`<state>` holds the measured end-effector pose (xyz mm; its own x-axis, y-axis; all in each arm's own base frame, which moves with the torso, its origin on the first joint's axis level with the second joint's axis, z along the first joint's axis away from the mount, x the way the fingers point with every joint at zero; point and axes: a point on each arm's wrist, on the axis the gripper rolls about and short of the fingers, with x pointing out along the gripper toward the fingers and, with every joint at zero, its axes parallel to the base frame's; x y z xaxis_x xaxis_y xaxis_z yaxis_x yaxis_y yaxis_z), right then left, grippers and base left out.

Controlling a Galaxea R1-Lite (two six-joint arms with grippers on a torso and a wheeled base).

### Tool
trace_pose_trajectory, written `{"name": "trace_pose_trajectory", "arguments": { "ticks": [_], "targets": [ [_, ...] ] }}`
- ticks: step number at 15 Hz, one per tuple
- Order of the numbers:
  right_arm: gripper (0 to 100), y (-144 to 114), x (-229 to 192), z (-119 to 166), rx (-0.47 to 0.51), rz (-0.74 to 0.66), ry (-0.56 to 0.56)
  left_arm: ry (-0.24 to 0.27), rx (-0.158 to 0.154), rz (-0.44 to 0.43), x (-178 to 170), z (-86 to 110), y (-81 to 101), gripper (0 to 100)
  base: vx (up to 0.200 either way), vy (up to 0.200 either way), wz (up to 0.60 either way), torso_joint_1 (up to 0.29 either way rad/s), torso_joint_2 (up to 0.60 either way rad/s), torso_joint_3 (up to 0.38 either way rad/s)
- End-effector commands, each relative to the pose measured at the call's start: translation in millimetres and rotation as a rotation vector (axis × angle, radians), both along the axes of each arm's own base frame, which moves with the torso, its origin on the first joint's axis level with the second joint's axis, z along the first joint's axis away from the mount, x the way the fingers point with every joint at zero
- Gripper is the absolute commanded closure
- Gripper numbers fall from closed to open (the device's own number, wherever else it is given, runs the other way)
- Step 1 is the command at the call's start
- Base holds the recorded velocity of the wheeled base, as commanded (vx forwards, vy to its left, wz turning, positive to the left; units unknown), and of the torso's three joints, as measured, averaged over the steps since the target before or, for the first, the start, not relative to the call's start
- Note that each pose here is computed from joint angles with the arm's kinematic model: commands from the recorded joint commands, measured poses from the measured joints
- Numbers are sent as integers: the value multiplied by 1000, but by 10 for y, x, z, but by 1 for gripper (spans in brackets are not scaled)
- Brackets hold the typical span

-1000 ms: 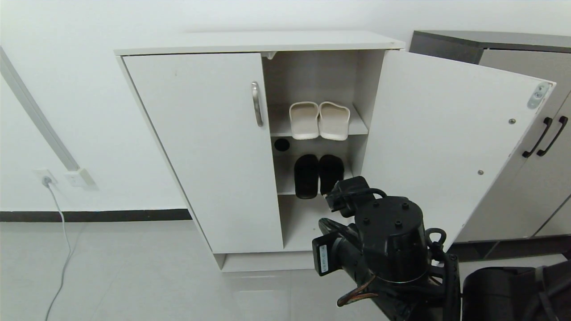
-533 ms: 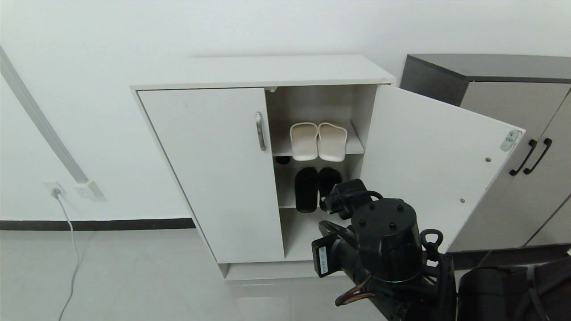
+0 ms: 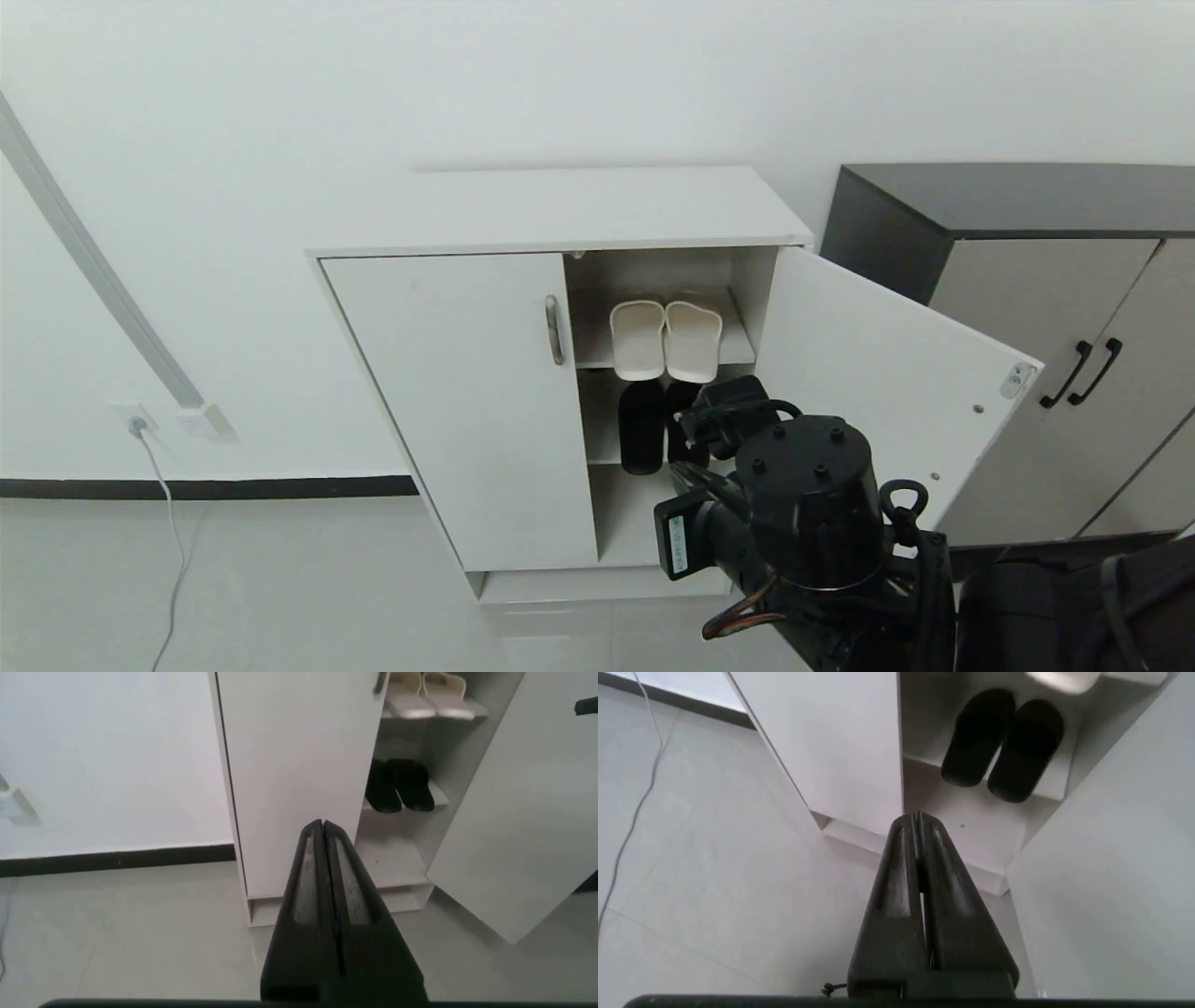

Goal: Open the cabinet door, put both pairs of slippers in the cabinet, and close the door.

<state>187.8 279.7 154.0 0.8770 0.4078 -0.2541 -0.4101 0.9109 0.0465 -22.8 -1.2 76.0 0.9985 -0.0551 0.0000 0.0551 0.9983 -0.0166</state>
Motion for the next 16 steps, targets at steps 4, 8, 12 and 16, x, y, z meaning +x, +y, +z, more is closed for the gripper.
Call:
{"name": "trace_pose_trajectory", "arguments": {
  "ticks": [4,8,12,16],
  "targets": [
    [100,-4,-5,-11,-5,1,2,0,0,0,0,-1,0,100,0,0,0,183,-498,-311],
    [100,-7,-7,-19,-10,2,2,0,1,0,0,-1,0,100,0,0,0,210,-525,-320],
    [100,-10,-9,-34,-14,3,5,0,1,0,0,-1,0,100,0,0,0,232,-544,-320],
    [100,-13,-5,-25,-10,1,4,0,1,0,0,-1,0,100,0,0,0,260,-597,-338]
  ]
}}
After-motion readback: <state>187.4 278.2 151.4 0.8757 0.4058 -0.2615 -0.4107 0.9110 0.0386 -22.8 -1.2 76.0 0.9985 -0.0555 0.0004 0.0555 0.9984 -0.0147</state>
